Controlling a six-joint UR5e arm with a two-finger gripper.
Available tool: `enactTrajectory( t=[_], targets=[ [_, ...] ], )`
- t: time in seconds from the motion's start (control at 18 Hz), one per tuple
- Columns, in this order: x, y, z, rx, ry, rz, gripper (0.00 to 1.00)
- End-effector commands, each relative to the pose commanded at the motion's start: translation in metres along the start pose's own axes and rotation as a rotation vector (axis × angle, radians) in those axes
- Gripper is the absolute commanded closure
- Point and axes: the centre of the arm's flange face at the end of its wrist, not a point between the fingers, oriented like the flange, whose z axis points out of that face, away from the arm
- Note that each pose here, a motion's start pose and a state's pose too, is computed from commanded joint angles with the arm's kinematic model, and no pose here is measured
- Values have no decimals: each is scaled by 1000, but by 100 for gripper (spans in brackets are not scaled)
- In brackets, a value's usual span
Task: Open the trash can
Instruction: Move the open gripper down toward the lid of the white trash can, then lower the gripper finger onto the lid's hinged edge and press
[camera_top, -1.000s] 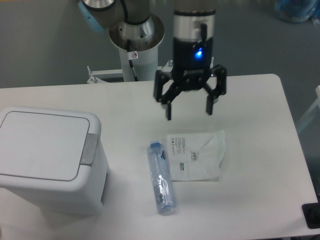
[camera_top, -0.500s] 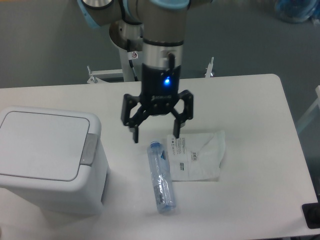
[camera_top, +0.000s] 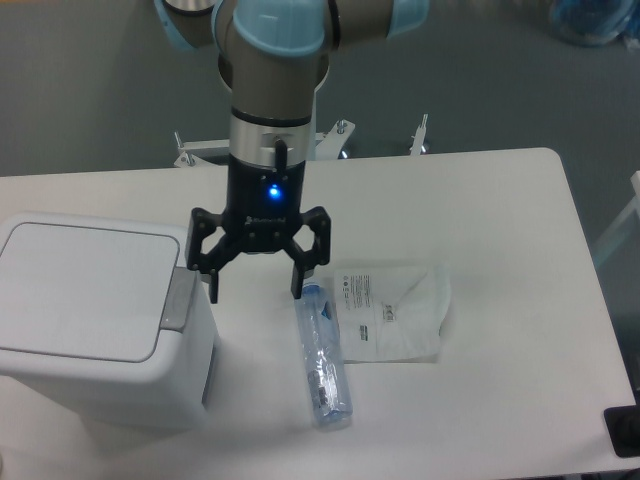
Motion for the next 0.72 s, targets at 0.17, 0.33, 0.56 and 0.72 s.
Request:
enactTrajectory(
  t=[0.17,0.33,0.56,0.72],
  targets=[
    [2,0,2,-2,8,-47,0],
    [4,2,4,-10,29,-83,0],
    [6,4,7,-18,50,-120,0],
    [6,4,7,-19,53,-122,0]
  ],
)
